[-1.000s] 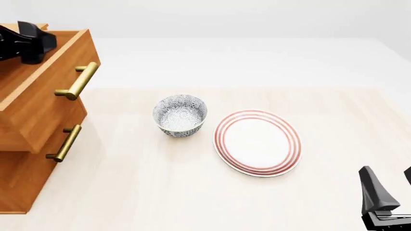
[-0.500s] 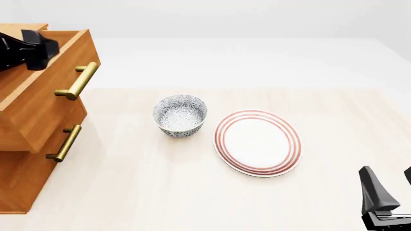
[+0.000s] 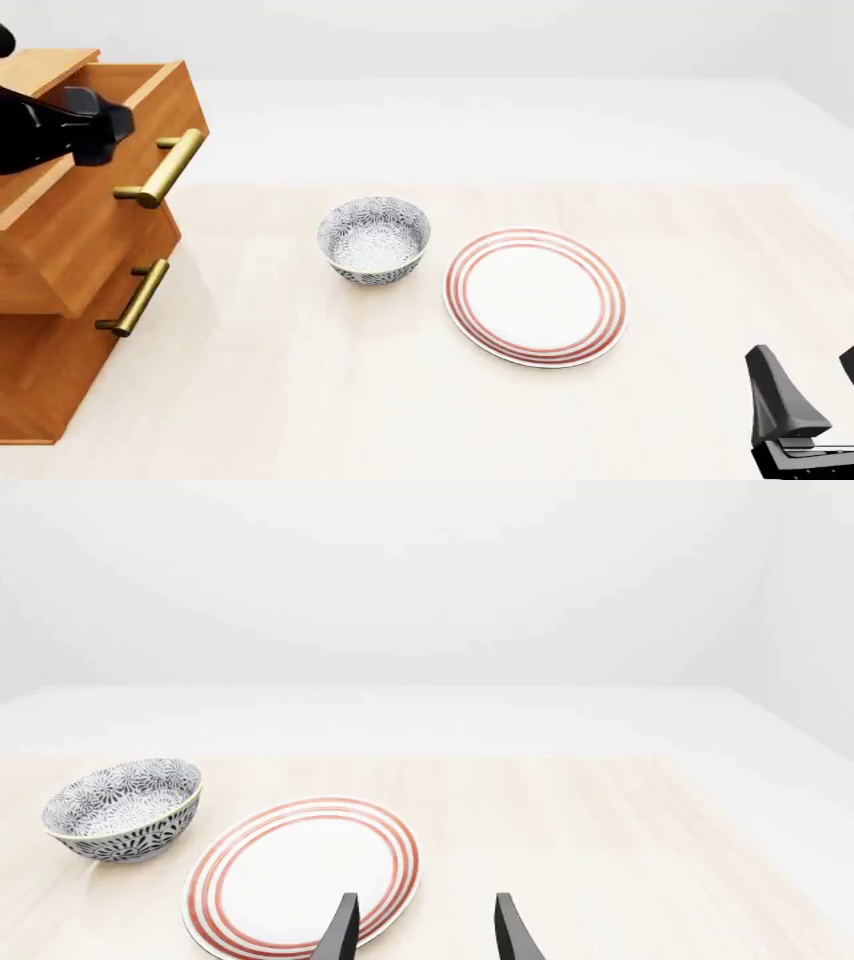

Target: Open the top drawer of the cabinet.

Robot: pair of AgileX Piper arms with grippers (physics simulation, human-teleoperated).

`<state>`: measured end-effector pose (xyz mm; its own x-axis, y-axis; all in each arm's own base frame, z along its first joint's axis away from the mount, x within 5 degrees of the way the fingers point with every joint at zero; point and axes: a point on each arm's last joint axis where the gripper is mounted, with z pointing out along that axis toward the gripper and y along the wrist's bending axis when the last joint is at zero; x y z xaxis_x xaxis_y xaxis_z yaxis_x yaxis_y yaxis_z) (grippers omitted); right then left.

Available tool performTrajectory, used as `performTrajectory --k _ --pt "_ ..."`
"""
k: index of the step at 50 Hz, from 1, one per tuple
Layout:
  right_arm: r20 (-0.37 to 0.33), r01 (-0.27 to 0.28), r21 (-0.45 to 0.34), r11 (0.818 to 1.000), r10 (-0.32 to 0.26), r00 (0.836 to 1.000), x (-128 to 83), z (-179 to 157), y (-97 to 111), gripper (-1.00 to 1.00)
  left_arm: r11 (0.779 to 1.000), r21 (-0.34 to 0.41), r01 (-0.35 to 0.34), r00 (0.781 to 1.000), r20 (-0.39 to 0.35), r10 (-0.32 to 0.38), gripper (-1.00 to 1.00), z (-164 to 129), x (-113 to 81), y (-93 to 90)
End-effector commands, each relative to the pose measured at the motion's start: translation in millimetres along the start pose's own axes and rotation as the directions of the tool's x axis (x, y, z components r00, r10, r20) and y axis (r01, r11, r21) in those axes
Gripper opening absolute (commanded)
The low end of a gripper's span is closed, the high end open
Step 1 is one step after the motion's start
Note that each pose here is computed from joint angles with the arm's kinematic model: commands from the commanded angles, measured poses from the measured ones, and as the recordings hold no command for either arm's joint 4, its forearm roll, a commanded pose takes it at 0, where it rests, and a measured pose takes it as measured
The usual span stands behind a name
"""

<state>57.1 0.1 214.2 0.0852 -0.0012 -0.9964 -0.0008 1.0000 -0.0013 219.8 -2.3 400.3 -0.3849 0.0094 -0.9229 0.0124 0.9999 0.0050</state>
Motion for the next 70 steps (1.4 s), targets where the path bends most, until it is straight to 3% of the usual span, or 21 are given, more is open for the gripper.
performTrajectory --k 1,24,70 --pt "0.0 0.0 0.0 1.0 0.0 1.0 0 0 0 1.0 1.0 -0.002 0.014 1.0 -0.015 -0.014 1.0 7 7.6 0.4" --pt "0.0 0.0 0.0 1.0 0.0 1.0 0 0 0 1.0 1.0 0.01 -0.001 0.998 -0.058 0.002 1.0 25 15.2 -2.5" --pt "0.0 0.0 0.0 1.0 0.0 1.0 0 0 0 1.0 0.998 0.069 -0.012 0.996 -0.088 0.018 1.0 30 21.8 -18.4"
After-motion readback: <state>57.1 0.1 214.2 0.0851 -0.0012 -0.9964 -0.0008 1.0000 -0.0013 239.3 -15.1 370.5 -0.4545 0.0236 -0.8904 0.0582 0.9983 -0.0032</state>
